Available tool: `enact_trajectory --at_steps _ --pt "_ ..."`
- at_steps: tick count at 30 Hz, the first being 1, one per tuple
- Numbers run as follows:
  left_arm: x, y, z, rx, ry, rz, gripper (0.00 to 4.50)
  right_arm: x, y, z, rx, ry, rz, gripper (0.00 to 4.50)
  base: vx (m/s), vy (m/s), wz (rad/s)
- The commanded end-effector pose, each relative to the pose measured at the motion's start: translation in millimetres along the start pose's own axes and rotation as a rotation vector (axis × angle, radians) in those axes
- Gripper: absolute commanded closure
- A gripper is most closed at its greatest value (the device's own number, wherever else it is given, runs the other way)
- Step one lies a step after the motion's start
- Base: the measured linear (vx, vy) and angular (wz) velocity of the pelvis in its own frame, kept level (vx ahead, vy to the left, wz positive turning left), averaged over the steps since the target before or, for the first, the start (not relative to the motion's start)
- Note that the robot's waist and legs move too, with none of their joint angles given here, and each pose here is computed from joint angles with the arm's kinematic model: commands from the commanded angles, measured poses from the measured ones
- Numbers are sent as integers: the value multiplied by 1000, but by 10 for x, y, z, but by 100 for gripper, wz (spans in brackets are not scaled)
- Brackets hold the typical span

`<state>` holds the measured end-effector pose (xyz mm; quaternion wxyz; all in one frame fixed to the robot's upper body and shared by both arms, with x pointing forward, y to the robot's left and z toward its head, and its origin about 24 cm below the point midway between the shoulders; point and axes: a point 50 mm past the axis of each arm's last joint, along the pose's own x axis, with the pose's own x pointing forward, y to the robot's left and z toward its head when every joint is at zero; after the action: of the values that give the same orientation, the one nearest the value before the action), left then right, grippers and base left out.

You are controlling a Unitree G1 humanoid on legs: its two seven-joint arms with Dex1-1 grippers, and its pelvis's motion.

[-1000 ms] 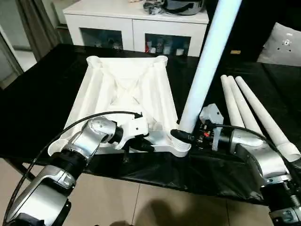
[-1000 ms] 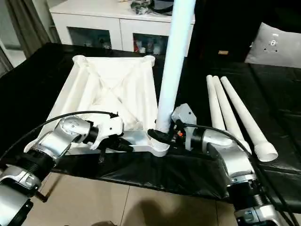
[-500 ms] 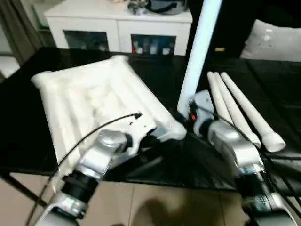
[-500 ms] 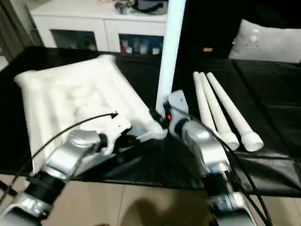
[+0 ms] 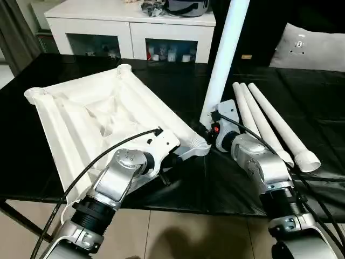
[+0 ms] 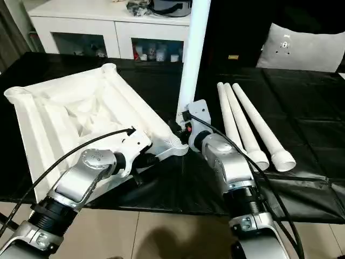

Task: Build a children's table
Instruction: Rotate leg to tighten

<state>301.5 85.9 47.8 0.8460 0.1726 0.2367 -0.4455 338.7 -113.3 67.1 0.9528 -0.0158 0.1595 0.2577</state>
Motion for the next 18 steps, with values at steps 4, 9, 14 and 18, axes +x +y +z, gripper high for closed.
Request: enact_trajectory --at_steps 4,9,14,18 --pt "-11 73 121 63 -46 17 450 -57 -40 -476 45 166 -22 158 0 0 0" --pt "-24 120 108 71 -43 26 450 -131 -42 -459 35 127 10 119 0 0 0" --pt "-68 199 49 101 -22 7 450 -352 -91 -326 0 -12 118 75 0 0 0" --pt "-99 242 13 156 -15 -45 450 -508 -166 -235 -59 -66 206 44 0 0 0"
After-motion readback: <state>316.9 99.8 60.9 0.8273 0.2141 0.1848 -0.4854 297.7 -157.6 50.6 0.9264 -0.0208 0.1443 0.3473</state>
